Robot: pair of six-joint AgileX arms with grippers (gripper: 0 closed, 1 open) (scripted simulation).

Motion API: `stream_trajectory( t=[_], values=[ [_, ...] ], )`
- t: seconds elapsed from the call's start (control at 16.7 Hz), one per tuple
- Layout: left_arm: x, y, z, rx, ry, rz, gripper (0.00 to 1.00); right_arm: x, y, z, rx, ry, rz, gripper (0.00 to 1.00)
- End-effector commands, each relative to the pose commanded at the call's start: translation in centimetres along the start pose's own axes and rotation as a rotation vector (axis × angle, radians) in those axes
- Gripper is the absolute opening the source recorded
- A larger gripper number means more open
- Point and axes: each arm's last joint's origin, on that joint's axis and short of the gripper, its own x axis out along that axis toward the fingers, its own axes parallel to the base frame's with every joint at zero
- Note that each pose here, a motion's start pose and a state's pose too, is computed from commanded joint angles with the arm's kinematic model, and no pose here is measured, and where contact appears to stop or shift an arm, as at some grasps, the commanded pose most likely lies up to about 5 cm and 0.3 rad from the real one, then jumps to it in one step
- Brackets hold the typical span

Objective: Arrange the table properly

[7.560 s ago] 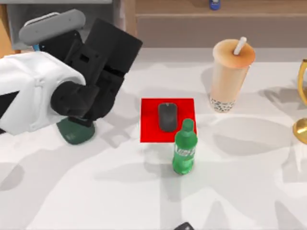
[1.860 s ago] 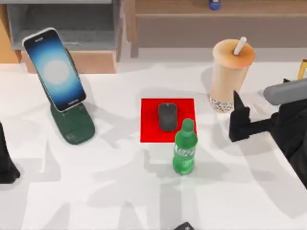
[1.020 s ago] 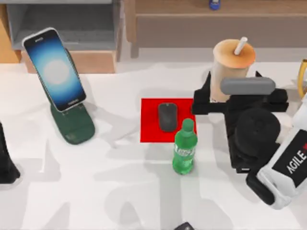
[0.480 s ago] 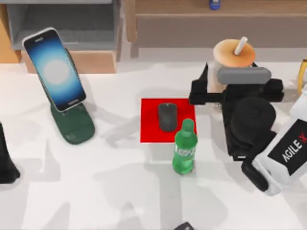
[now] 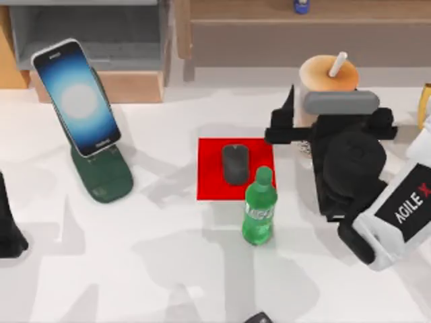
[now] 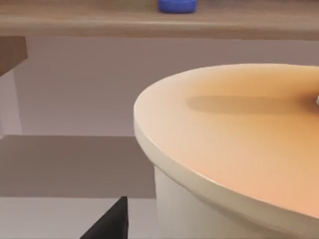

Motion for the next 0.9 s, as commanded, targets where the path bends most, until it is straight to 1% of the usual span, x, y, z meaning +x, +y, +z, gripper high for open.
stream_trajectory(
  t=[0.6, 0.66, 0.9],
  values=[
    [0.00, 0.00, 0.00, 0.000, 0.000, 0.000, 1.00, 0.00, 0.00, 0.00, 0.000, 0.000, 0.000, 0.02],
    [0.00, 0.00, 0.00, 0.000, 0.000, 0.000, 1.00, 0.00, 0.00, 0.00, 0.000, 0.000, 0.000, 0.00],
    [0.00, 0.00, 0.00, 0.000, 0.000, 0.000, 1.00, 0.00, 0.00, 0.00, 0.000, 0.000, 0.000, 0.00]
  ],
)
